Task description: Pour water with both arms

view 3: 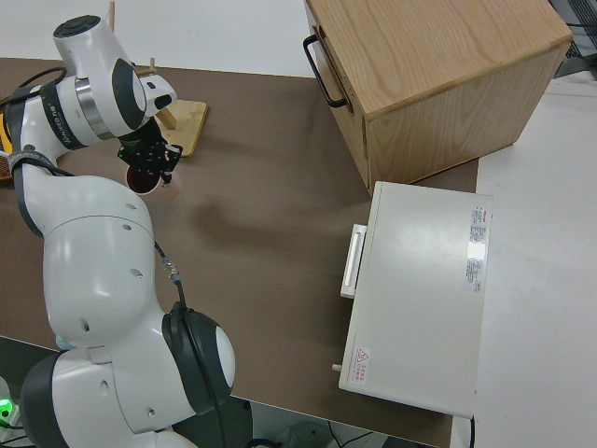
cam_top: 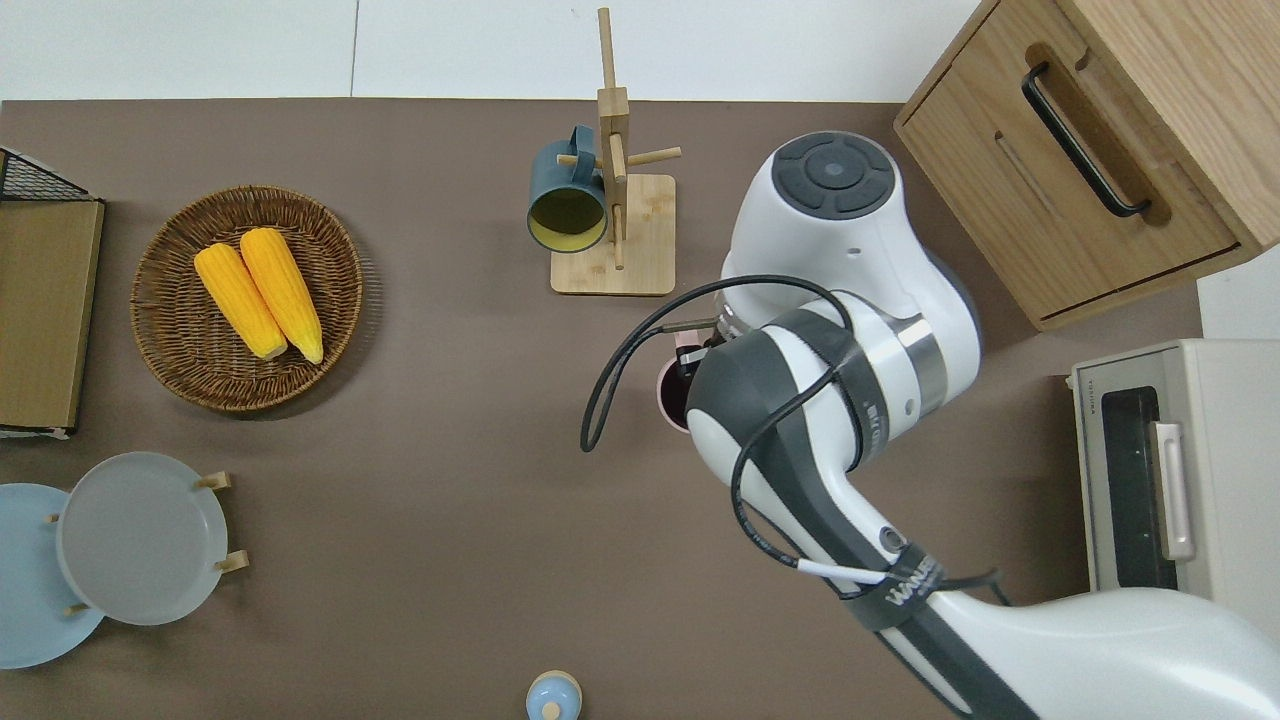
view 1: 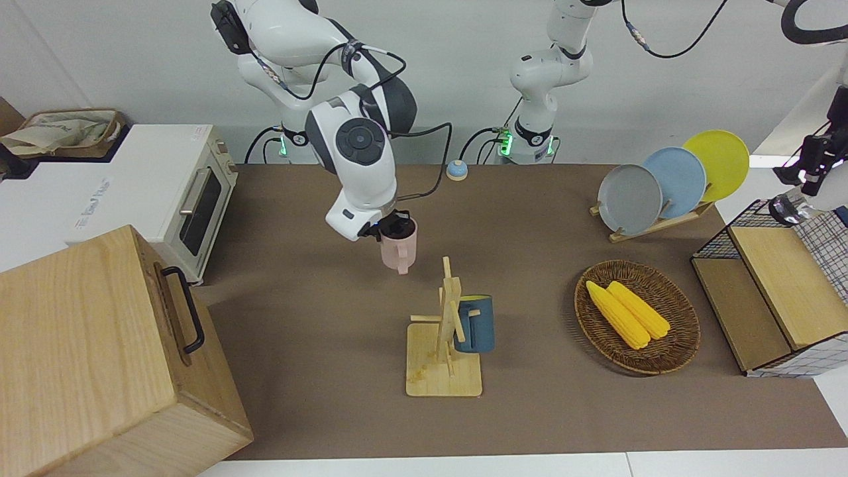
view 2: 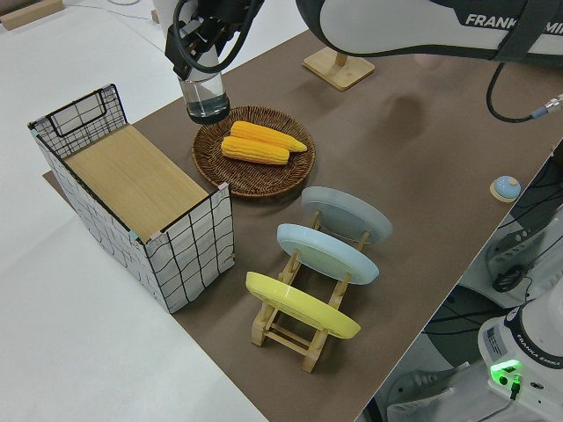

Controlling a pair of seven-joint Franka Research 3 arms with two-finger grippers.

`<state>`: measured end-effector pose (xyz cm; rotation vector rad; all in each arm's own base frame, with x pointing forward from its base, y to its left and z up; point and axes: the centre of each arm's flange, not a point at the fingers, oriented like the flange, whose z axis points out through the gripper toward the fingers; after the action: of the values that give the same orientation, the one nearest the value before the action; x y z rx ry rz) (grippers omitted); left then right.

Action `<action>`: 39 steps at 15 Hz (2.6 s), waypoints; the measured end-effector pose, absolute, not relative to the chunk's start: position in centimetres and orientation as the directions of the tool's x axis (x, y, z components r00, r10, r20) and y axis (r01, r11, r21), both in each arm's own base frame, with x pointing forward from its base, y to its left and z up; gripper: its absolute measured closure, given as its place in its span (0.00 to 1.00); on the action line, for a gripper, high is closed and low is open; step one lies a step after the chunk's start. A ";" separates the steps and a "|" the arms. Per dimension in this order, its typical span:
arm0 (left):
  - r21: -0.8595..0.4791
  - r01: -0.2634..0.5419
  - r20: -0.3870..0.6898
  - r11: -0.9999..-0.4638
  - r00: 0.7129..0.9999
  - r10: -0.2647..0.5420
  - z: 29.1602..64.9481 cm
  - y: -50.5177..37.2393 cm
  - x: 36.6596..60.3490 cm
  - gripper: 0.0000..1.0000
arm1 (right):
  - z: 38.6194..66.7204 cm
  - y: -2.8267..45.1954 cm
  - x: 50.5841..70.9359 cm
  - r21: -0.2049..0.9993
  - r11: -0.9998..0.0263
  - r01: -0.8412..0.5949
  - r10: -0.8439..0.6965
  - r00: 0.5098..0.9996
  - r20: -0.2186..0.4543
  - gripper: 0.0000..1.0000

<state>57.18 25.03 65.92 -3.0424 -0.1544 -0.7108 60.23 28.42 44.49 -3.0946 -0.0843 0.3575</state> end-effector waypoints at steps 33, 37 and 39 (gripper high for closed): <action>0.059 0.116 0.338 -0.992 0.932 0.129 57.4 -2.7 49.7 0.37 | 34.2 47.6 57.0 -0.219 -0.850 -0.479 -0.402 0.858 -0.318 0.28; 0.061 0.122 0.336 -0.991 0.932 0.135 57.2 -2.3 49.3 0.37 | 36.0 47.3 57.6 -0.224 -0.828 -0.514 -0.437 0.842 -0.317 0.01; 0.061 0.123 0.336 -0.990 0.932 0.137 57.2 -2.2 49.2 0.37 | 38.1 46.7 57.7 -0.222 -0.821 -0.525 -0.450 0.837 -0.312 0.01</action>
<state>49.24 -2.19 57.15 -3.1260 -0.2105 -0.5485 57.74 46.73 38.09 -2.7167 0.7398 0.3555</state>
